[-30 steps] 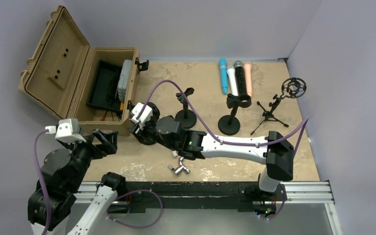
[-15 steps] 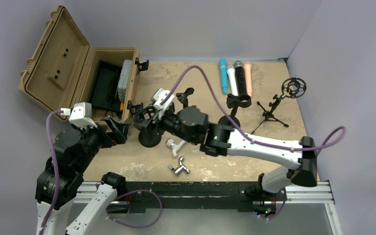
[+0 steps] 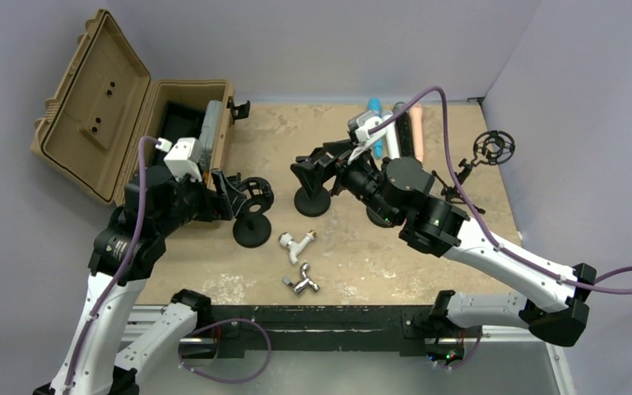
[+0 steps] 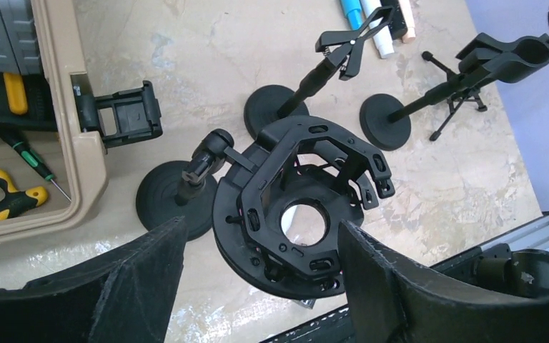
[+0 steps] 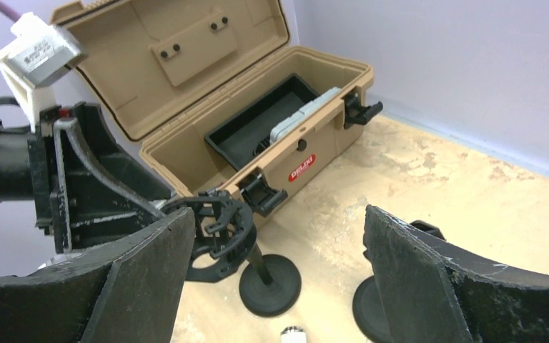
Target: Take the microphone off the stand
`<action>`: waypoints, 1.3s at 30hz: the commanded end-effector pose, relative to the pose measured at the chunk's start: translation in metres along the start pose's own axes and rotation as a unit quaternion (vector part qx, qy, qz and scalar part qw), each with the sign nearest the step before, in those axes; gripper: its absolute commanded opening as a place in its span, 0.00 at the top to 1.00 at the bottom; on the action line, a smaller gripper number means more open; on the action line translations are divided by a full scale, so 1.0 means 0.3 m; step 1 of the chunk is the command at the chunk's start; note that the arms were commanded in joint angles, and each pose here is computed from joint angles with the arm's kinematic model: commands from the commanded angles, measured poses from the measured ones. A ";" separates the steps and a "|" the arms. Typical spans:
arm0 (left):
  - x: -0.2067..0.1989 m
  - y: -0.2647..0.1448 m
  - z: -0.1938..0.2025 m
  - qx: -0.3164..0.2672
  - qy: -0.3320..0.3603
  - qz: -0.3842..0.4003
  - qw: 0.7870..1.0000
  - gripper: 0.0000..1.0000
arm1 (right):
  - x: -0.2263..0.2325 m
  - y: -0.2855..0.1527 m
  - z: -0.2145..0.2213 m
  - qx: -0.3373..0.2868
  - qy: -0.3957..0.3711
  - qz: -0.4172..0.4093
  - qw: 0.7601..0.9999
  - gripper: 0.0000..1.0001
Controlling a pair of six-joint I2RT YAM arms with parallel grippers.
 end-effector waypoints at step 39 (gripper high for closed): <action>0.186 0.183 -0.021 -0.056 -0.244 0.006 0.968 0.16 | -0.004 -0.027 0.066 0.010 0.007 -0.002 1.000 0.14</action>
Point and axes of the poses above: each gripper's point midway between its finger pads, its own y axis out along the fingers, its own x axis along the line the jaws close on, z = x × y, the point moved 1 cm from there along -y, back along the fingers, and after that the axes turned 11 degrees about -y, right-handed, at the moved point
